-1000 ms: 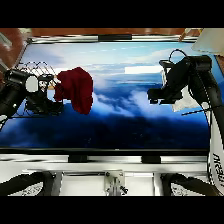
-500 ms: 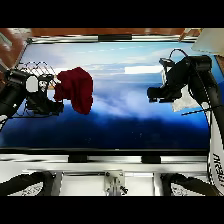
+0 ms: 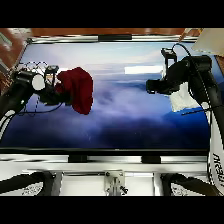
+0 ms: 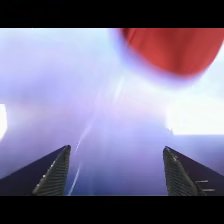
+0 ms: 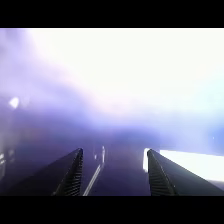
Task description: Fold the shirts.
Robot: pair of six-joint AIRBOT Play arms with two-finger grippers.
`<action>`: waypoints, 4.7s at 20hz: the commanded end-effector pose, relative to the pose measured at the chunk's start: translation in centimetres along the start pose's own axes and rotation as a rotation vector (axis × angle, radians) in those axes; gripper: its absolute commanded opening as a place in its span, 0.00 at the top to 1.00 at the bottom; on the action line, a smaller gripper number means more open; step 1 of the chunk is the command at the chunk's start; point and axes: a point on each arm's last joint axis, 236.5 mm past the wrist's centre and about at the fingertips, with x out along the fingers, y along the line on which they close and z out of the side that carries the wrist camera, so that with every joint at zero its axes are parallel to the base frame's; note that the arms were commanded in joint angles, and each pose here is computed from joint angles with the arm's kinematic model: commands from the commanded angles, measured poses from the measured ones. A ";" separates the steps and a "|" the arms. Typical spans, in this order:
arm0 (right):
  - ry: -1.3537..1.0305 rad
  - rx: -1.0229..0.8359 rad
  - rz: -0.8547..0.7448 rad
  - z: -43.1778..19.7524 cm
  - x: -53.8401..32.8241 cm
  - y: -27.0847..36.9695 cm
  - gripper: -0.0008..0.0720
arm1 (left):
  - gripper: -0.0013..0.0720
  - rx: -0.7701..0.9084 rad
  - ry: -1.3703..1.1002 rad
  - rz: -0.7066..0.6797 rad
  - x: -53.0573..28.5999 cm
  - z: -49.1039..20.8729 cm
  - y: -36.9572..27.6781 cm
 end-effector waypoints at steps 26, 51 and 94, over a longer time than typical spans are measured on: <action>-0.540 -0.095 -0.033 4.5 -21.3 0.3 0.26 | 0.94 0.212 -0.841 -0.328 -33.5 9.3 -9.9; 0.334 0.061 0.219 -16.1 1.1 3.8 0.13 | 0.04 -0.296 0.119 -0.256 2.2 -7.8 4.3; -0.665 -0.318 0.143 4.3 -21.6 8.8 0.86 | 0.94 0.113 -1.075 -0.397 -35.5 9.0 -1.0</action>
